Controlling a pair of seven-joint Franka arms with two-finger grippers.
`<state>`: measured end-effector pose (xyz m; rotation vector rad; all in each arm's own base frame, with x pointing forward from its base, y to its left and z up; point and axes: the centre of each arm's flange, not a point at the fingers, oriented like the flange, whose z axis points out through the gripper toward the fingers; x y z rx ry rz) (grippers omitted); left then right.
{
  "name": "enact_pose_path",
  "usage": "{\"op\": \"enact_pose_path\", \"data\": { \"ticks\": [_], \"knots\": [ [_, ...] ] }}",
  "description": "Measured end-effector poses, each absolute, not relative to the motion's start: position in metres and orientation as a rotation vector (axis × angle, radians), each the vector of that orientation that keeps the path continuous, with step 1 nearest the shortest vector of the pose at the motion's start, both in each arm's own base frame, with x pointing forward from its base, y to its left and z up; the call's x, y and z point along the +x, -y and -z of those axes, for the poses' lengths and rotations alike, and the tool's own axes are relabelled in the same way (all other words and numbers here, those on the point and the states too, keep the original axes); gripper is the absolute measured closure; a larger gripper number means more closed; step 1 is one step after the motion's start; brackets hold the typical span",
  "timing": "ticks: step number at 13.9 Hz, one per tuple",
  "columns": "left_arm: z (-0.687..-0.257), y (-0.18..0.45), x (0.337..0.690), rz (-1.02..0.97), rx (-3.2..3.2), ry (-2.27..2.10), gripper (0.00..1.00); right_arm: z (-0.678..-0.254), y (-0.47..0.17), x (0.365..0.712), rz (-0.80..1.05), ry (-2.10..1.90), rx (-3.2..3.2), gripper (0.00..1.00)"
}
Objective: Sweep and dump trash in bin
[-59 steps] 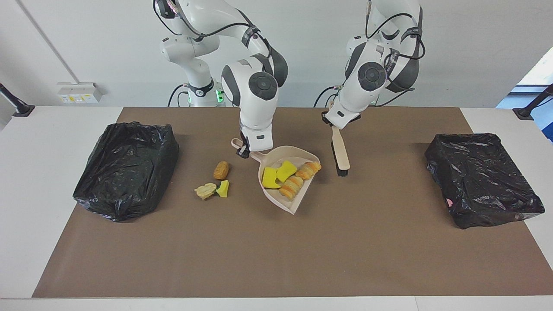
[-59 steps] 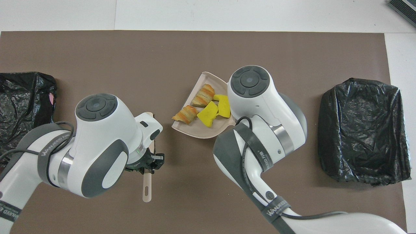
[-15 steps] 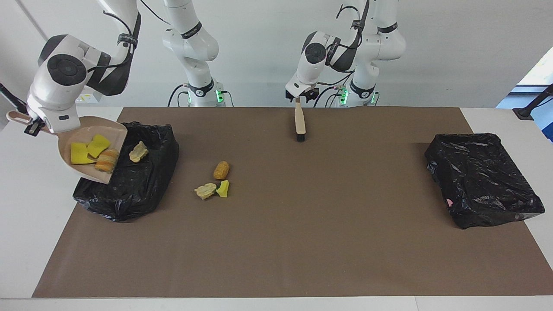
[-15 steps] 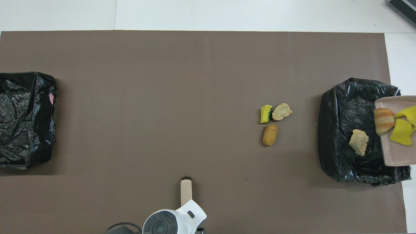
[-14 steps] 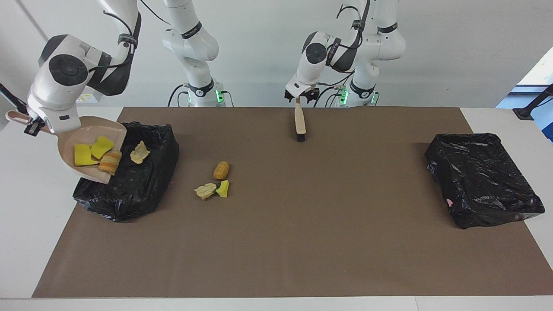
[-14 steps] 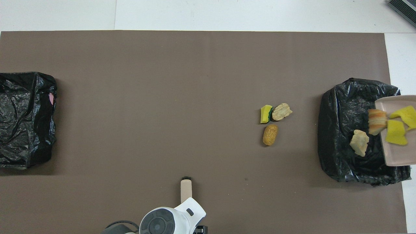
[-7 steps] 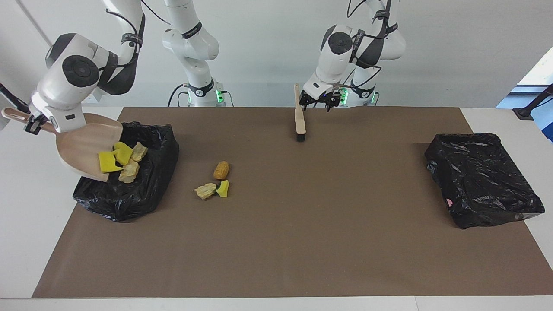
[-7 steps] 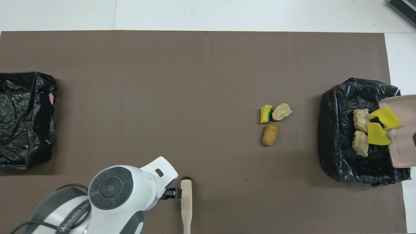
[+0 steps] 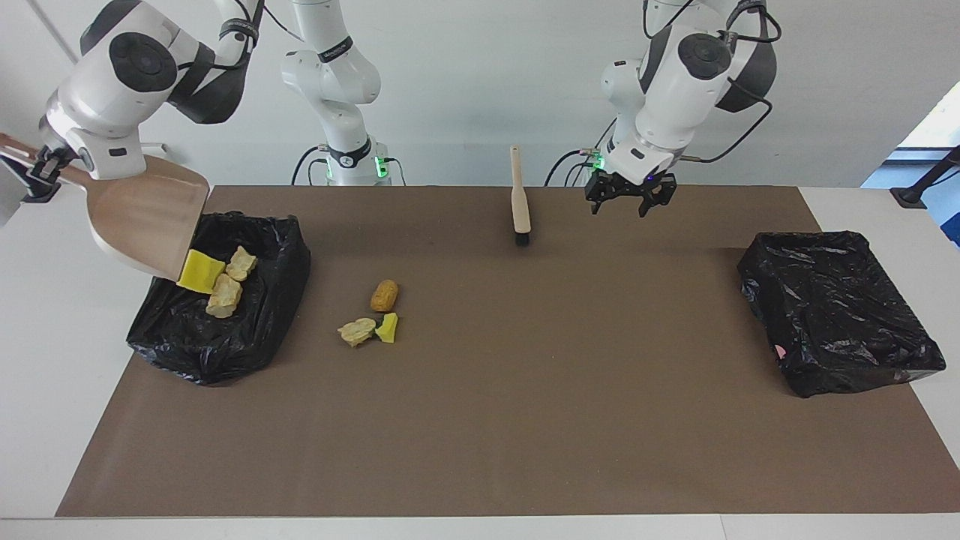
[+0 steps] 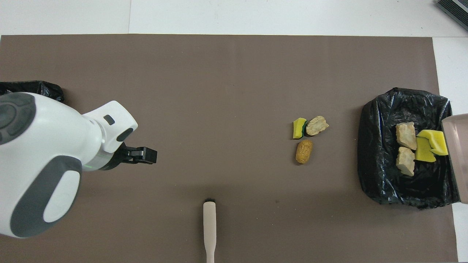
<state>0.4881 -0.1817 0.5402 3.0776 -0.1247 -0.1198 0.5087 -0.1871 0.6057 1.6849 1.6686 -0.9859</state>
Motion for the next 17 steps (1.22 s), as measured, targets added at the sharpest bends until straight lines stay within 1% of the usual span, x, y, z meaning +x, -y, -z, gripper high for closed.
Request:
{"op": "enact_pose_path", "data": {
  "ticks": [2,4,6,8,11,14,17],
  "knots": [
    [-0.571,0.156,0.51,0.098,3.075,0.076,0.0,-0.606,0.18,0.506,0.945,-1.692,1.734,0.68],
    [-0.603,0.127,0.525,0.1,3.071,0.024,0.0,-0.597,0.17,0.504,0.884,-1.732,1.837,0.68],
    [-0.625,0.106,0.535,0.068,3.063,-0.007,0.0,-0.59,0.162,0.501,0.815,-1.707,1.965,0.68],
    [-0.637,0.099,0.538,0.075,3.063,0.01,0.0,-0.584,0.14,0.503,0.73,-1.654,2.089,0.68],
    [-0.654,0.09,0.537,0.091,3.071,0.031,0.0,-0.576,0.077,0.508,0.627,-1.529,2.239,0.68],
    [-0.672,0.078,0.534,0.068,3.097,0.082,0.0,-0.571,0.012,0.509,0.476,-1.327,2.426,0.68],
    [-0.676,0.075,0.534,0.049,3.128,0.127,0.0,-0.562,-0.054,0.506,0.374,-1.152,2.55,0.68]
  ]
}}
